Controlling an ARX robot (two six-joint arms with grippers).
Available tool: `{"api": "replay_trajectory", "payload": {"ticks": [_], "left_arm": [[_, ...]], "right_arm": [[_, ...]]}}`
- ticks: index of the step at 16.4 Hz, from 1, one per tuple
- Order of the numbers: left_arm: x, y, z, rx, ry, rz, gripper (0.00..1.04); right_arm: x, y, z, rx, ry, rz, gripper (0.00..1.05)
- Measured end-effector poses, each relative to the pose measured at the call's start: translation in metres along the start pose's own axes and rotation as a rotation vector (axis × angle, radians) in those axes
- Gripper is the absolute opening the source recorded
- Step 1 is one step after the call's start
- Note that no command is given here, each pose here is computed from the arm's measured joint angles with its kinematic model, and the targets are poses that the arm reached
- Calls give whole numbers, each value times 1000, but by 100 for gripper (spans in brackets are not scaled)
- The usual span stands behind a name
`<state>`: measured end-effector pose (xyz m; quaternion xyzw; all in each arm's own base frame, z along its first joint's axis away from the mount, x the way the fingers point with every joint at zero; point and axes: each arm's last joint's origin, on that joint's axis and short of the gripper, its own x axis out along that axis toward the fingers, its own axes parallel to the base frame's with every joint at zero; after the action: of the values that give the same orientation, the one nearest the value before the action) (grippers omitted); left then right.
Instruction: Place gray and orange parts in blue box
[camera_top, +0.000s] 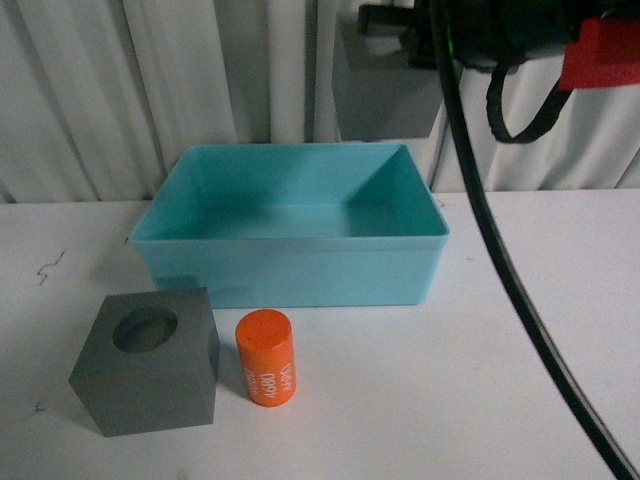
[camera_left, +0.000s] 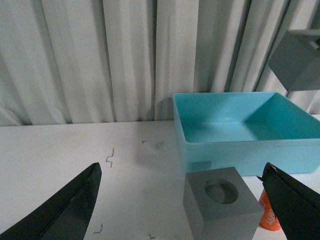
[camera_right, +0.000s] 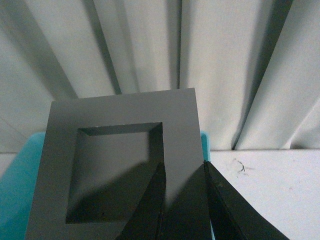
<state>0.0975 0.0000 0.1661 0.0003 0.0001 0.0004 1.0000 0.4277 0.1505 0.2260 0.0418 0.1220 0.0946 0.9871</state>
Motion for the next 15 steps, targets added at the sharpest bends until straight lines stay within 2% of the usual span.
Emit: {"api": "replay_trajectory", "payload": {"ticks": [1,5,11,13,15], "left_arm": [[0,0,0,0,0,0,98],[0,0,0,0,0,0,98],[0,0,0,0,0,0,98],[0,0,0,0,0,0,98],[0,0,0,0,0,0,98]], "right_arm": [[13,-1,-19,-2,41,-13,18],[39,-4,-63,24,156,-37,18],[51,-3,-70,40,180,-73,18],[52,-1,-73,40,181,-67,35],[51,-1,-70,48,150,-58,56]]}}
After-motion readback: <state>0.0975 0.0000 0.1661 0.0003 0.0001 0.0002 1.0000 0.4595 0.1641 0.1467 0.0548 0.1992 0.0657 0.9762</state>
